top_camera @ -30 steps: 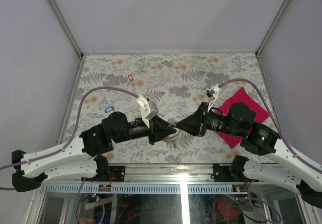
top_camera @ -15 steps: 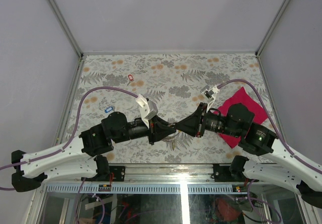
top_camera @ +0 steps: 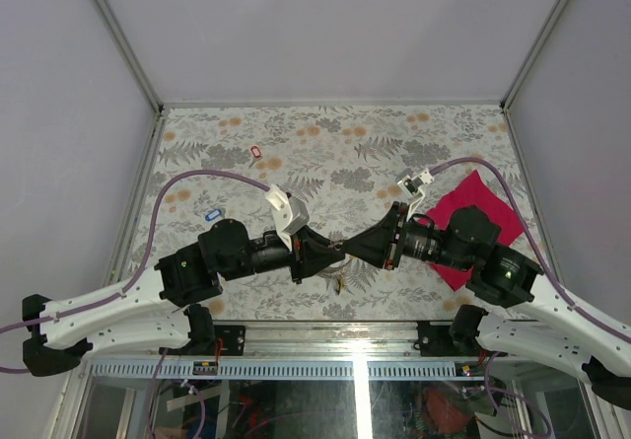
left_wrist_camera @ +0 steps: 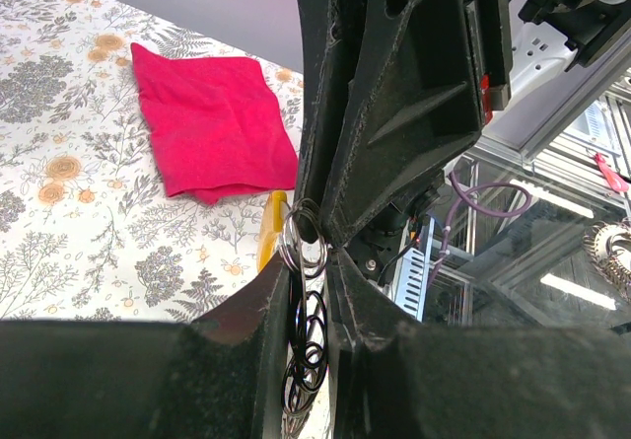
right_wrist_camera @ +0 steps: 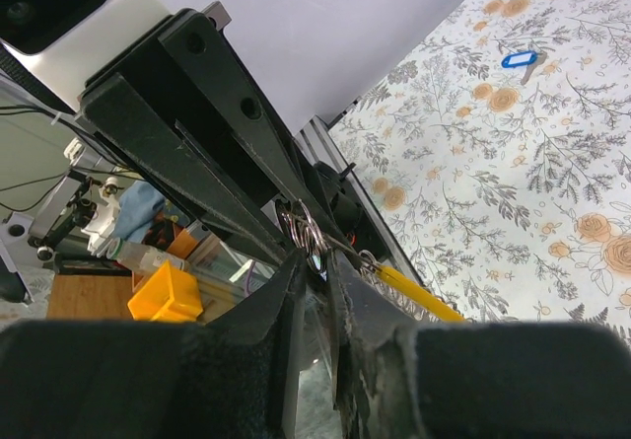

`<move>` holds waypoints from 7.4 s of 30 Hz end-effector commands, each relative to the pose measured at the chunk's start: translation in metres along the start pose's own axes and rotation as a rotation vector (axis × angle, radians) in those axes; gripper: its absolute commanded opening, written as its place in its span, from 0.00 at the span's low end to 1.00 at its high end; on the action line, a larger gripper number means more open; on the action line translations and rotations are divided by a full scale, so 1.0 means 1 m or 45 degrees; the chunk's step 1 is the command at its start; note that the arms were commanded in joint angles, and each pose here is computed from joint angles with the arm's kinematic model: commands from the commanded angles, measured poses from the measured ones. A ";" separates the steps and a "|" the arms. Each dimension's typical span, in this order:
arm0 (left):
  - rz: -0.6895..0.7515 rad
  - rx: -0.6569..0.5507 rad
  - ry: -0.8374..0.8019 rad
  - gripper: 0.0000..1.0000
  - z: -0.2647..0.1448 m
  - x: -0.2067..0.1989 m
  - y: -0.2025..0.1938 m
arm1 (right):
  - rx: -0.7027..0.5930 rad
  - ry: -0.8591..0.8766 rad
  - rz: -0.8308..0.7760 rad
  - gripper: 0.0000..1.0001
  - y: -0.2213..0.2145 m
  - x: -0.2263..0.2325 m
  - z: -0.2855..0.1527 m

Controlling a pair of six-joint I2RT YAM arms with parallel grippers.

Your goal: Put the keys on the keyring

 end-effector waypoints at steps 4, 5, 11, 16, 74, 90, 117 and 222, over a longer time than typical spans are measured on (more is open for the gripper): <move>0.004 -0.101 -0.094 0.00 0.002 -0.017 0.019 | -0.109 0.071 -0.010 0.22 0.018 0.011 0.000; 0.004 -0.100 -0.095 0.00 0.002 -0.017 0.019 | -0.112 0.073 -0.010 0.23 0.018 0.011 0.000; 0.002 -0.101 -0.094 0.00 0.001 -0.016 0.018 | -0.125 0.085 -0.008 0.24 0.020 0.013 0.001; 0.000 -0.102 -0.092 0.00 0.000 -0.016 0.018 | -0.146 0.087 -0.008 0.27 0.022 0.013 0.000; -0.010 -0.123 -0.122 0.32 -0.004 -0.020 0.020 | -0.221 0.111 -0.062 0.00 0.038 0.021 -0.011; -0.051 -0.175 -0.272 0.32 -0.018 -0.038 0.021 | -0.206 0.183 -0.189 0.00 0.044 0.034 -0.019; -0.063 -0.226 -0.371 0.23 -0.022 -0.056 0.036 | -0.134 0.297 -0.316 0.00 0.036 0.047 -0.029; -0.004 -0.243 -0.555 0.30 -0.019 -0.092 0.068 | -0.530 0.548 -0.745 0.00 0.054 0.072 -0.042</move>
Point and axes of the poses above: each gripper's point midway between its finger pads, its own z axis out along the fingers, its own x axis along the line the jaws close on, y = z × x, the point moved 2 cm from there along -z, back along the fingers, and after that the axes turned 14 degrees about -z, right-handed, at the moved point
